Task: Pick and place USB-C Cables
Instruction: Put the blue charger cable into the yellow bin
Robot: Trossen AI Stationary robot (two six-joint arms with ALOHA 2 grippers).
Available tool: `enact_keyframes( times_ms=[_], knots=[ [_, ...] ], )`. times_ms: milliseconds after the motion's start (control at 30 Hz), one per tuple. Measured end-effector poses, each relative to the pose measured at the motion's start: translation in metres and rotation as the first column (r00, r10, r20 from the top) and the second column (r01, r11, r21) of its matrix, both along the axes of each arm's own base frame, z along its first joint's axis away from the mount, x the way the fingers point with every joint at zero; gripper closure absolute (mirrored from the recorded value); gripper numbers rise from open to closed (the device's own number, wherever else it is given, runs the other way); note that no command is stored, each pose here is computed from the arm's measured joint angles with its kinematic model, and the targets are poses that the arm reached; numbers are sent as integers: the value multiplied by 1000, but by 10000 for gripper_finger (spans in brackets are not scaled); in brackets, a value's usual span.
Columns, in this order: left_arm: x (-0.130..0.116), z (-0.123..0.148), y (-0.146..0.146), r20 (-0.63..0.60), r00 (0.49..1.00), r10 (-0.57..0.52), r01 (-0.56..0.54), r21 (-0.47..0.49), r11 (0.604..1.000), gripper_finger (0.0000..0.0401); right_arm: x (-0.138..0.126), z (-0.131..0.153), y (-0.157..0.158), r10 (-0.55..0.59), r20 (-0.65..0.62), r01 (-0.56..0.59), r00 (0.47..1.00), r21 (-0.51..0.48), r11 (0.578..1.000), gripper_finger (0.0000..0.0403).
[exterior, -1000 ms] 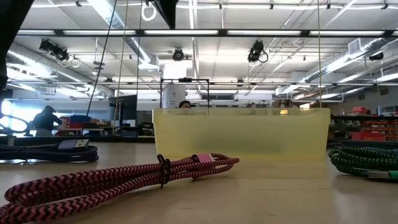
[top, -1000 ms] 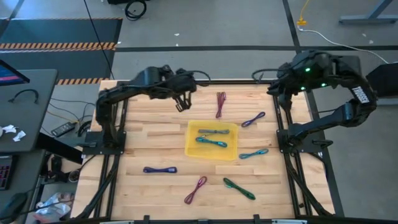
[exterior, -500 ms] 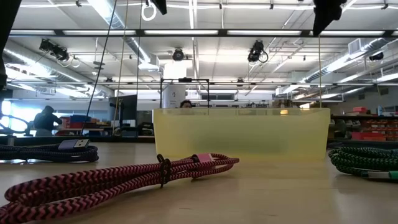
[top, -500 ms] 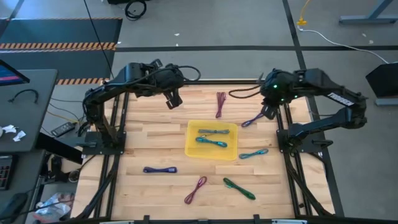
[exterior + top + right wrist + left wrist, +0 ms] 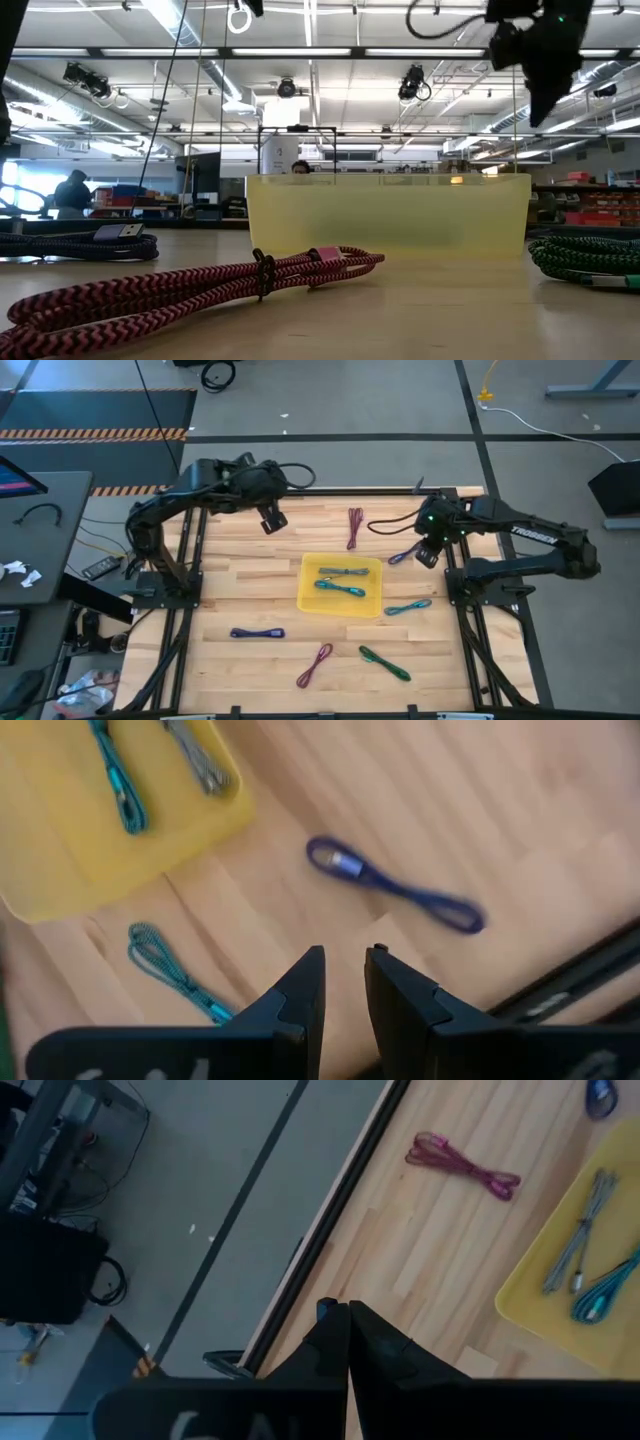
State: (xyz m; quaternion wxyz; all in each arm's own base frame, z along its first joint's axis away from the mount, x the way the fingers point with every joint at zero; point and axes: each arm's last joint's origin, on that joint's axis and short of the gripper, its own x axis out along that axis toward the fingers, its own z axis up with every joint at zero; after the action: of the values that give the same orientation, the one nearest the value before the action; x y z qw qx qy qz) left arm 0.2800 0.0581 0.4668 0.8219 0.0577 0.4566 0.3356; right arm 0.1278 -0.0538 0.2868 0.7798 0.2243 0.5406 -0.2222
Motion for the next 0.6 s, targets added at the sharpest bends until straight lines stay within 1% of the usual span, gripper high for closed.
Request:
enact_keyframes(
  times_ms=[133,233,333,433,500,600],
  knots=[
    [-16,11,-3,64,998,17,-16,-12,1000,396,-11,-31,-1,-35,84,24,996,121,992,323],
    [-31,21,-6,112,993,25,-24,-14,1000,396,-11,-52,-2,-19,124,-7,992,200,980,323],
    [-45,29,-8,161,986,41,-38,-21,999,396,-8,-67,-2,33,140,-69,990,262,963,323],
    [-54,34,-9,198,979,50,-43,-39,998,396,-3,-74,-2,114,122,-145,986,278,950,323],
    [-57,36,-10,218,974,57,-45,-58,997,396,-1,-77,1,159,111,-187,981,319,929,323],
    [-59,37,-11,236,969,65,-48,-80,996,396,3,-80,10,227,112,-253,967,391,885,323]
  ],
)
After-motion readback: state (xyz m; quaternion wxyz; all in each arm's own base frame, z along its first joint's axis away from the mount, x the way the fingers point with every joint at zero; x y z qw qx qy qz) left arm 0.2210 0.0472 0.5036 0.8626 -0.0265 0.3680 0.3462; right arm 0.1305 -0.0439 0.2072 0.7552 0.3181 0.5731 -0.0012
